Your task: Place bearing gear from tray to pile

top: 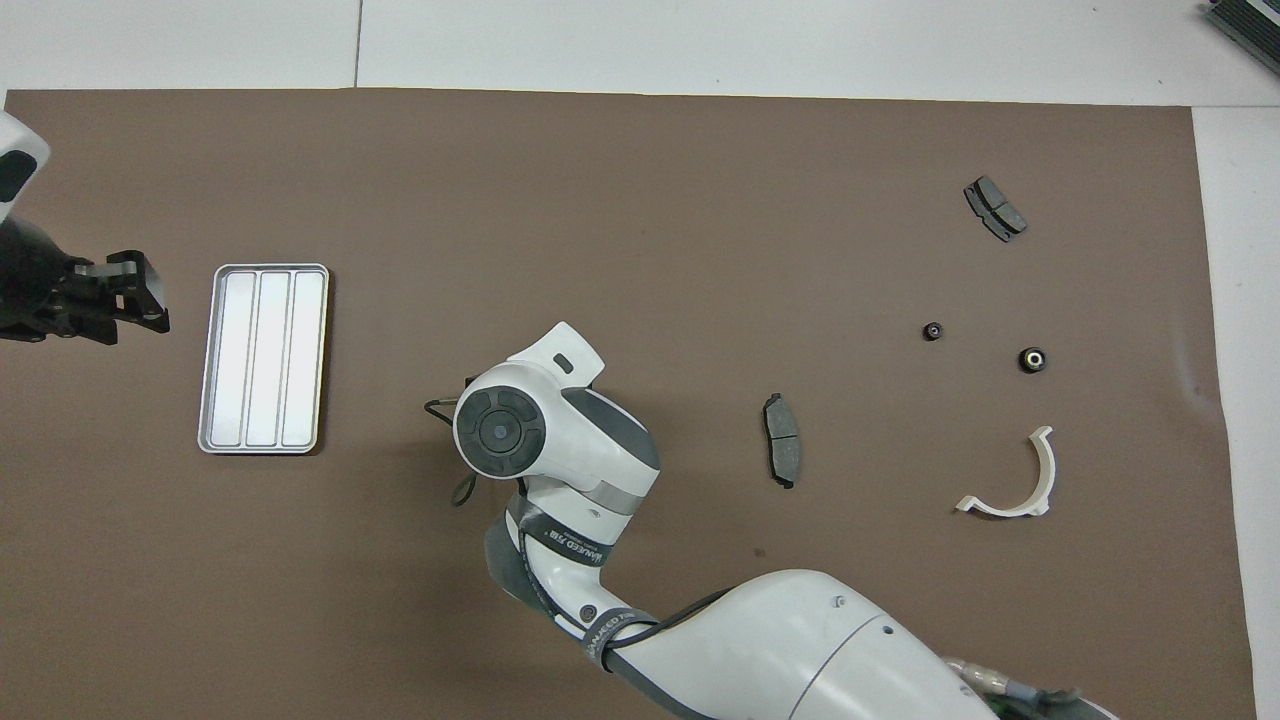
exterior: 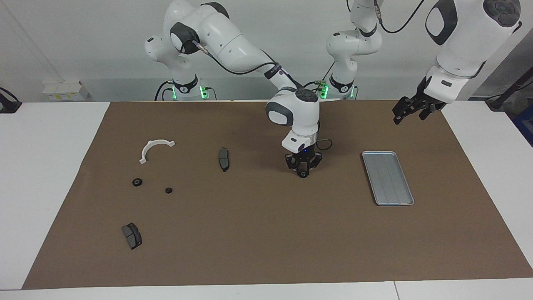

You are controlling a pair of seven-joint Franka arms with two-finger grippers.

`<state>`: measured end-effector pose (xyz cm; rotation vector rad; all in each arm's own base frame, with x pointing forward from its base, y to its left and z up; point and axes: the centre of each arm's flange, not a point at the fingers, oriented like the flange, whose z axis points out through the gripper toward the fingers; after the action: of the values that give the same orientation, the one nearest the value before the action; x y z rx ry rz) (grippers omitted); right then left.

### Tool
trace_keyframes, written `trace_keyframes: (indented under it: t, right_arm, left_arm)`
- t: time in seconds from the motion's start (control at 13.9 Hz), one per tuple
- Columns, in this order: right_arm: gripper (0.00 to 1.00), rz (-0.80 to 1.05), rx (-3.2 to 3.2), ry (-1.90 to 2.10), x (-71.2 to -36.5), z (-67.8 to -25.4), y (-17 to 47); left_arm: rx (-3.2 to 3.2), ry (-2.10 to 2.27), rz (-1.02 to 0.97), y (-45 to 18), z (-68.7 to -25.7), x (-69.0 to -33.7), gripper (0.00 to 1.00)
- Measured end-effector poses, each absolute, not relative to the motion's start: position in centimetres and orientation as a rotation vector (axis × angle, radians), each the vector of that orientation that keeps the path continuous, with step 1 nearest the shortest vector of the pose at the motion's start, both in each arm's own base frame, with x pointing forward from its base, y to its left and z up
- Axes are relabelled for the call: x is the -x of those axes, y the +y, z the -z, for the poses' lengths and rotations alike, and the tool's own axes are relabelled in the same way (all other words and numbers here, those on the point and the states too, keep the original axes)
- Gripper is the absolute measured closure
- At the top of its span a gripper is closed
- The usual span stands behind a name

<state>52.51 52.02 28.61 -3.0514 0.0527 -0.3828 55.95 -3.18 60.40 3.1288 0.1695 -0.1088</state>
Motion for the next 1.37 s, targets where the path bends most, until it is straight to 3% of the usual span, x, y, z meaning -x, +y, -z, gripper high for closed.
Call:
trace_keyframes:
  t: [0.5,0.86,1.08,1.37]
  right_arm:
    - [0.64,0.474,3.029,0.177,-57.1,-32.5,47.7]
    - [0.65,0.492,3.048,0.392,-61.0,-35.2,37.4]
    - [0.65,0.49,3.074,0.47,-59.4,-37.3,31.9]
    - [0.65,0.437,3.135,0.509,-54.9,-37.1,27.6]
  left_arm:
    - [-3.131,0.148,0.083,-3.6,-62.1,-54.8,0.0]
    - [-3.143,0.142,0.072,-3.5,-61.4,-55.0,0.0]
    - [-3.144,0.14,0.068,-3.5,-59.5,-55.3,0.0]
    - [-3.142,0.147,0.054,-3.3,-58.0,-55.9,0.0]
